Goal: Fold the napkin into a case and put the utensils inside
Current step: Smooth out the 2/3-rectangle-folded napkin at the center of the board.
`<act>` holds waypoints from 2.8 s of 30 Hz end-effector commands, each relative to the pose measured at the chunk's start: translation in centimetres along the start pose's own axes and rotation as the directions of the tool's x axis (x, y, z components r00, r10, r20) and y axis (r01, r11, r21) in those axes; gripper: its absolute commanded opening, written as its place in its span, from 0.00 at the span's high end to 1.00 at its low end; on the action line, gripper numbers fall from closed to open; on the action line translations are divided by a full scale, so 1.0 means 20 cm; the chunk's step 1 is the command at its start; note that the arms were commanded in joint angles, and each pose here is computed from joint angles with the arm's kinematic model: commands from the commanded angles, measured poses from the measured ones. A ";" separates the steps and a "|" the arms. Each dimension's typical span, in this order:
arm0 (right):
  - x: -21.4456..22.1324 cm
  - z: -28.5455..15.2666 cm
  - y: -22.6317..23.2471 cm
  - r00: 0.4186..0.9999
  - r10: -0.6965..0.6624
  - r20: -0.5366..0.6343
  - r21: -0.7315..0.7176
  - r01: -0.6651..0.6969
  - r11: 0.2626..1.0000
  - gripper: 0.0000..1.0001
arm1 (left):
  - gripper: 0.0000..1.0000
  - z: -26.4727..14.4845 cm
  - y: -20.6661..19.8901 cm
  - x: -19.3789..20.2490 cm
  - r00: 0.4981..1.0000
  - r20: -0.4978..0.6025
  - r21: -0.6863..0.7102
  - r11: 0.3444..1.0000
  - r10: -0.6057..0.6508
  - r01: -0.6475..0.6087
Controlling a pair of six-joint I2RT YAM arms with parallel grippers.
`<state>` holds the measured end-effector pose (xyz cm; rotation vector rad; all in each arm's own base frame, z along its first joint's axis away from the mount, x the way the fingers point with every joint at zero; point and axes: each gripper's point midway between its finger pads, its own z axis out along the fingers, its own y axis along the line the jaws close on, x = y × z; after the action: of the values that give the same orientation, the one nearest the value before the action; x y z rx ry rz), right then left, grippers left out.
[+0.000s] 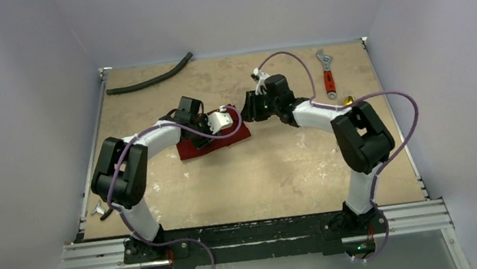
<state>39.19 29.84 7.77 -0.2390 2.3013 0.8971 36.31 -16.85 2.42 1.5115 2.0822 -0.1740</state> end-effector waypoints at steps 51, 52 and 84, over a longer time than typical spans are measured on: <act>0.34 0.23 -0.03 0.955 0.236 -0.180 -0.161 -0.265 0.951 1.00 | 0.63 -0.19 -0.03 0.18 0.991 -0.074 0.027 0.994 -0.108 0.110; 0.34 0.23 -0.04 0.954 0.240 -0.178 -0.158 -0.268 0.950 1.00 | 0.63 -0.21 -0.02 0.22 0.990 -0.091 0.019 0.994 -0.105 0.107; -0.37 0.03 0.29 0.999 0.028 0.043 -0.216 -0.018 0.976 0.66 | 0.63 -0.36 -0.21 0.10 0.993 -0.052 0.155 0.981 -0.110 0.116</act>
<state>39.08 33.86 12.57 -0.2177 2.2232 1.2933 33.25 -11.36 9.06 1.3972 2.2070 -0.2346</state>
